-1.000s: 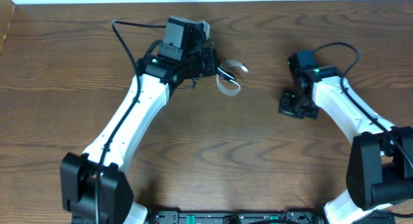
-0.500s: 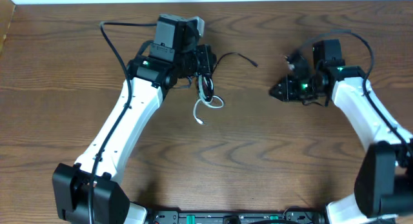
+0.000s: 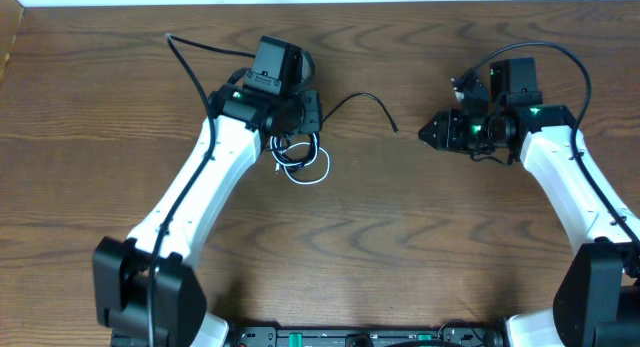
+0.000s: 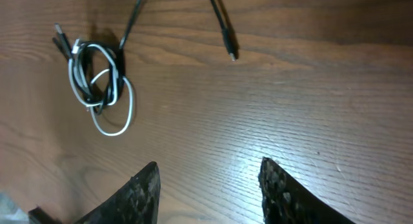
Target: Untangle cables
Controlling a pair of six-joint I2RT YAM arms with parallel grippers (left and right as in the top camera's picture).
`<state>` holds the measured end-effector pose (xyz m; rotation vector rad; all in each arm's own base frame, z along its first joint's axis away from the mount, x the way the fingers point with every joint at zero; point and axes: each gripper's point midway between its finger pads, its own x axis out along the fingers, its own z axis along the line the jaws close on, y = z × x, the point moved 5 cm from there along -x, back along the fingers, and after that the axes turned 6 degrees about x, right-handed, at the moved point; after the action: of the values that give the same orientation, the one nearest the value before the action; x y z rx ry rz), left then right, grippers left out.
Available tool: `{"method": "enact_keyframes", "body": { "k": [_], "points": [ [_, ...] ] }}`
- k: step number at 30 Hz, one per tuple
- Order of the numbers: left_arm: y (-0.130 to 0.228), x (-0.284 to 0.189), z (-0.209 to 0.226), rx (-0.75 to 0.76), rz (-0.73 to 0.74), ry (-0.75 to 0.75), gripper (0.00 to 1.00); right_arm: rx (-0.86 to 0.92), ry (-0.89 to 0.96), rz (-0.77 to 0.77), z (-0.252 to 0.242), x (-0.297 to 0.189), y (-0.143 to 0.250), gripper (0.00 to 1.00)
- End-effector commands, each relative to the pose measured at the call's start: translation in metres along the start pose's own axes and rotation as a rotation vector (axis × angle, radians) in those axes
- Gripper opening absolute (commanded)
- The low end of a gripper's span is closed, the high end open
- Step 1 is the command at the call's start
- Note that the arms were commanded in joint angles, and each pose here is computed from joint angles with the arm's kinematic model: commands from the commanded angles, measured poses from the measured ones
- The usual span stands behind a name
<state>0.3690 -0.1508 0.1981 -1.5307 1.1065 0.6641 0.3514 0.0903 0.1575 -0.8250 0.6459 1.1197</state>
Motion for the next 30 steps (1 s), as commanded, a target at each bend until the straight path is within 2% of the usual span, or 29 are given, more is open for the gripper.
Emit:
{"method": "enact_keyframes", "body": {
  "k": [1, 5, 9, 12, 27, 29, 30],
  "points": [
    [0.000, 0.024, 0.033, -0.008, 0.046, -0.121, 0.34, 0.026, 0.034, -0.010, -0.004, -0.001, -0.001, 0.47],
    [0.009, 0.050, 0.070, -0.067, 0.126, -0.216, 0.34, 0.034, 0.044, 0.002, -0.006, -0.001, 0.002, 0.50],
    [0.013, 0.062, 0.090, -0.109, 0.163, -0.238, 0.25, 0.036, 0.049, 0.013, -0.007, -0.001, 0.004, 0.53],
    [0.017, 0.073, 0.093, -0.094, 0.192, -0.222, 0.22, 0.038, 0.050, 0.017, -0.007, -0.001, 0.005, 0.53],
    [0.047, 0.130, 0.113, -0.078, 0.340, -0.221, 0.23, 0.048, 0.071, 0.031, -0.010, -0.002, 0.008, 0.53],
    [0.050, 0.135, 0.113, -0.078, 0.349, -0.221, 0.19, 0.048, 0.071, 0.031, -0.010, -0.002, 0.008, 0.53],
    [0.052, 0.138, 0.113, -0.077, 0.355, -0.221, 0.12, 0.048, 0.071, 0.031, -0.010, -0.001, 0.008, 0.53]
  ]
}}
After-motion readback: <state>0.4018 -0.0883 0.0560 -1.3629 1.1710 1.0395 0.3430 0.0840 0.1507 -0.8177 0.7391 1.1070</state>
